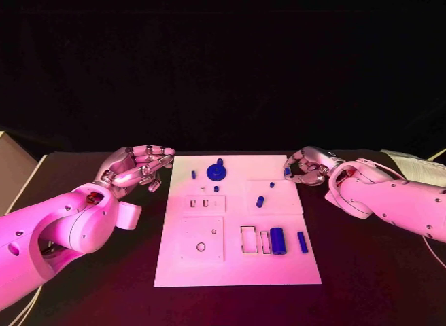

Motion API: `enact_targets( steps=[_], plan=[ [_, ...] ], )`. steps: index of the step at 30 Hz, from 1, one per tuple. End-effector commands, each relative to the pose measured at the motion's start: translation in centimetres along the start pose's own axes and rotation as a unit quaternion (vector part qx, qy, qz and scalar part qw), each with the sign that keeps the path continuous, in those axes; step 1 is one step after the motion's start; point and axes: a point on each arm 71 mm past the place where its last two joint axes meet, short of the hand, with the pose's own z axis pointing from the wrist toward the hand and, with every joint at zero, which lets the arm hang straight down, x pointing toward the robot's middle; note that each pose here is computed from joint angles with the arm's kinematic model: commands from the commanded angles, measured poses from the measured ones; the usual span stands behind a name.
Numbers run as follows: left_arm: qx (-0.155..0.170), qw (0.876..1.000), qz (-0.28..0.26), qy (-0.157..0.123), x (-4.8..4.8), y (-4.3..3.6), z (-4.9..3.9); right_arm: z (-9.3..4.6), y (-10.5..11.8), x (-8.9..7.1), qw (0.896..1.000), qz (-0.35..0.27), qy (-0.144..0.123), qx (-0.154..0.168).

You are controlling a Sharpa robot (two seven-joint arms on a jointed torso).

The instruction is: Assemble the parts on the task board

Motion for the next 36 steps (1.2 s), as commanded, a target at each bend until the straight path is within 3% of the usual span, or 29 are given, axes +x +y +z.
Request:
enact_targets(
  steps=[1,20,36],
  plan=[
    [0.002,1.0,0.0,0.007,0.15,-0.07,-0.02,0.0,0.0,0.0,1.0,-0.006,-0.002,-0.003],
    [0.001,1.0,0.001,0.006,-0.09,-0.05,-0.16,0.1,0.6,-0.6,0.998,-0.004,-0.059,-0.019],
    [0.0,1.0,0.002,0.006,-0.17,-0.05,-0.23,0.0,2.0,-0.7,0.997,-0.002,-0.071,-0.031]
  ],
)
